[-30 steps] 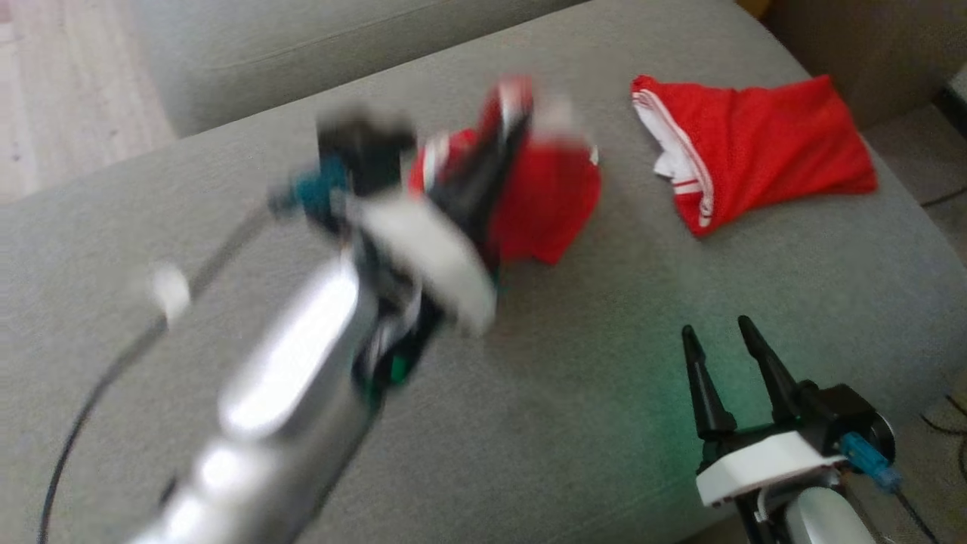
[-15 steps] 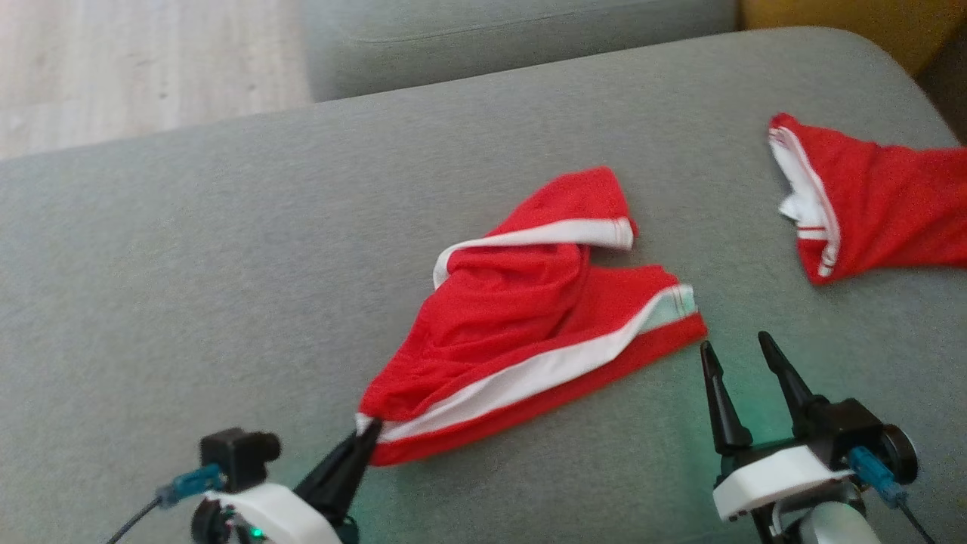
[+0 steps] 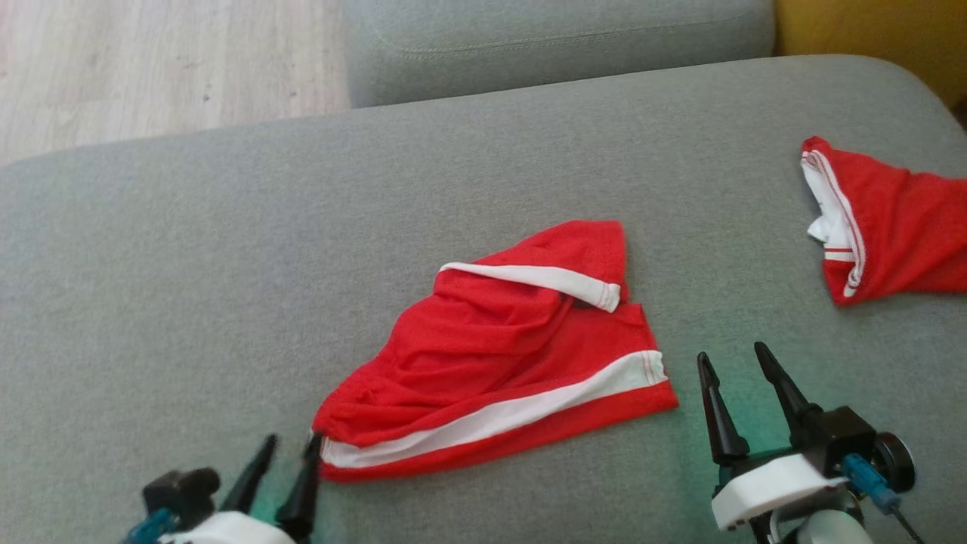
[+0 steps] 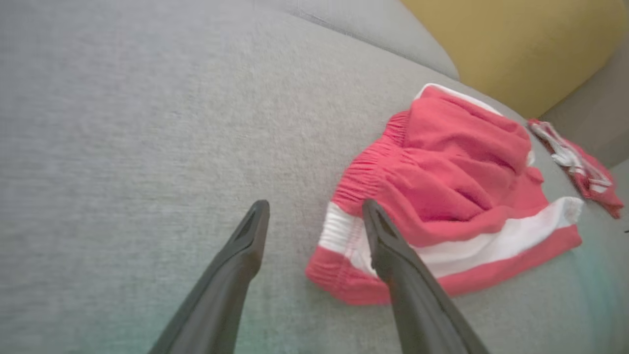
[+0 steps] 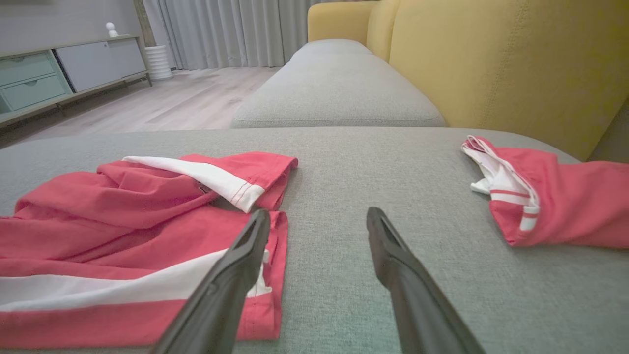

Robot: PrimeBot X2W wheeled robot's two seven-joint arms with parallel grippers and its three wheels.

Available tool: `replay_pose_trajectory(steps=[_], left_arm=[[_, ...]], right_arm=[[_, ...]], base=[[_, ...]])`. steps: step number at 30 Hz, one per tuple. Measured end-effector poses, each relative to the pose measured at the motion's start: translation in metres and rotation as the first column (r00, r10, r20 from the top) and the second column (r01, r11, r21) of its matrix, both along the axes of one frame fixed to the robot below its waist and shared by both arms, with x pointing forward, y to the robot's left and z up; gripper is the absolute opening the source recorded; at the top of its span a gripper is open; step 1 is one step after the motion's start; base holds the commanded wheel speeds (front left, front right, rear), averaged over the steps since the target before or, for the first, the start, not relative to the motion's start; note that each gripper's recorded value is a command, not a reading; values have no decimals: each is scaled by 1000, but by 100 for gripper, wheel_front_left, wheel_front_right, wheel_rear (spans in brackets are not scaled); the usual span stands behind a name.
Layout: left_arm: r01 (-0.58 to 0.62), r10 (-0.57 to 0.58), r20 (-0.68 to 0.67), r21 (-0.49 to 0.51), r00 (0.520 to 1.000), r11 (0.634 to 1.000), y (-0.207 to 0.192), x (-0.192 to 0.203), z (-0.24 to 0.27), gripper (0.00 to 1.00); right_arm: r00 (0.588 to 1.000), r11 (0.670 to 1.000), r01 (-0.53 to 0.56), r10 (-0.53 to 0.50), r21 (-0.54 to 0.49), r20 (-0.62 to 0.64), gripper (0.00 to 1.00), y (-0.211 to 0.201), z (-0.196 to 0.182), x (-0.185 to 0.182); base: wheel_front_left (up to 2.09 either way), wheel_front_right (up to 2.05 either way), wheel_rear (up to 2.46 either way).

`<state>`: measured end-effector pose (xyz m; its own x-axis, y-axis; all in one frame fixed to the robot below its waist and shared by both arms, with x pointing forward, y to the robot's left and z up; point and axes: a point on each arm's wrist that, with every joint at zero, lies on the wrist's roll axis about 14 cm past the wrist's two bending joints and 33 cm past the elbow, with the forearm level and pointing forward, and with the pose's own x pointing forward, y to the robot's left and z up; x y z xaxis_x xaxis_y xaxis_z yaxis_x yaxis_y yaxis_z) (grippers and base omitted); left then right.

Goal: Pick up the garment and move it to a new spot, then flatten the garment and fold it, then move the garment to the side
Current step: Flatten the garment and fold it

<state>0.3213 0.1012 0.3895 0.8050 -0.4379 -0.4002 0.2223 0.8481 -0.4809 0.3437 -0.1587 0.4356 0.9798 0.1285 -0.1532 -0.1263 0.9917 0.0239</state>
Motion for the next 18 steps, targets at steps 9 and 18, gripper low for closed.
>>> replay_pose_trajectory(steps=[9, 18], left_arm=[[-175, 156, 155, 116, 976, 978, 32, 10, 20, 100], [-216, 141, 370, 171, 918, 961, 23, 15, 69, 100]], right_arm=[[999, 999, 46, -46, -1, 18, 100, -14, 6, -9], [995, 996, 84, -84, 1, 54, 100, -25, 16, -21]], base=[[0, 0, 0], [0, 0, 0]])
